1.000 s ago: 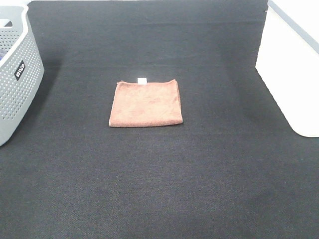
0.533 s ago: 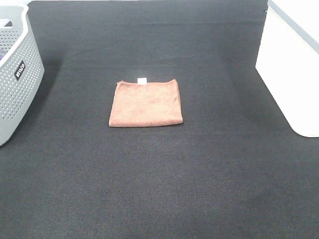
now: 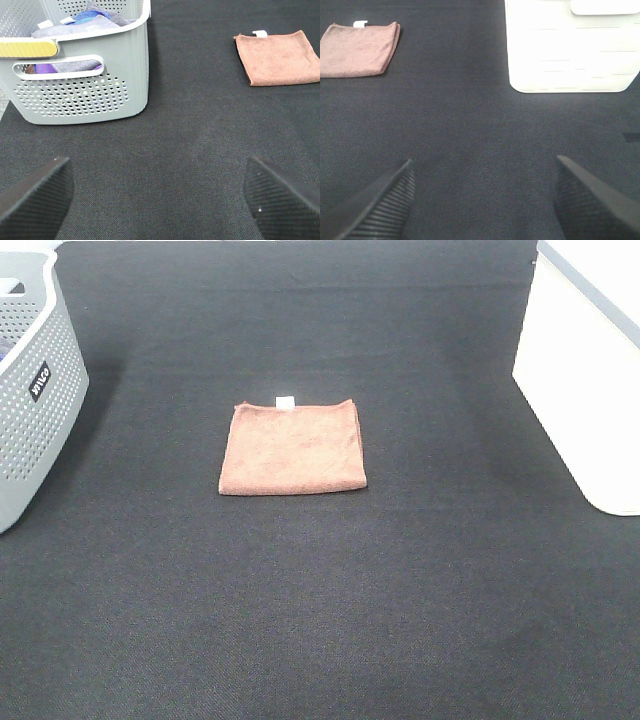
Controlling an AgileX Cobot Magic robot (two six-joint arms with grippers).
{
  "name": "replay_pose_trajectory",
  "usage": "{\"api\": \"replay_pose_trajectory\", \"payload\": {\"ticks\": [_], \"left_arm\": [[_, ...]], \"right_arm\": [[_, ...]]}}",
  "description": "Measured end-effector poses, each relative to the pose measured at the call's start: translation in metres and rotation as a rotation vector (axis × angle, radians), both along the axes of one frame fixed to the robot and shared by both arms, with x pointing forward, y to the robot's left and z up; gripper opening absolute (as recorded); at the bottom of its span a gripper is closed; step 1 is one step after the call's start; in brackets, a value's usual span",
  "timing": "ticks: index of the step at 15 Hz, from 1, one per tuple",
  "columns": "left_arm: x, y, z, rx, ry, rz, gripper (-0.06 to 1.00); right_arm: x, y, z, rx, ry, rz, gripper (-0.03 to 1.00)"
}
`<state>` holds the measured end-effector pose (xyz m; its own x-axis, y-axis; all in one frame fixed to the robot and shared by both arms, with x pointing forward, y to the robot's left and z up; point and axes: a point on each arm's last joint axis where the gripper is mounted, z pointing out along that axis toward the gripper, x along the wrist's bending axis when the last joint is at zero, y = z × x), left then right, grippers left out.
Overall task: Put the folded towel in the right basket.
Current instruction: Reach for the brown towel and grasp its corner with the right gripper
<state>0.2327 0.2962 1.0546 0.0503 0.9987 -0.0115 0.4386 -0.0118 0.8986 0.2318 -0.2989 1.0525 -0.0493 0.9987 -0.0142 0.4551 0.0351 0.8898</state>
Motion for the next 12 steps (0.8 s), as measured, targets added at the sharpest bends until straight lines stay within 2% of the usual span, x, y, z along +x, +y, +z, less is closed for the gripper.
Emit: {"api": "replay_pose_trajectory", "payload": {"ticks": [12], "left_arm": [[0.0000, 0.0000, 0.0000, 0.000, 0.000, 0.000, 0.87]], "right_arm": [[0.0000, 0.0000, 0.0000, 0.000, 0.000, 0.000, 0.71]]}}
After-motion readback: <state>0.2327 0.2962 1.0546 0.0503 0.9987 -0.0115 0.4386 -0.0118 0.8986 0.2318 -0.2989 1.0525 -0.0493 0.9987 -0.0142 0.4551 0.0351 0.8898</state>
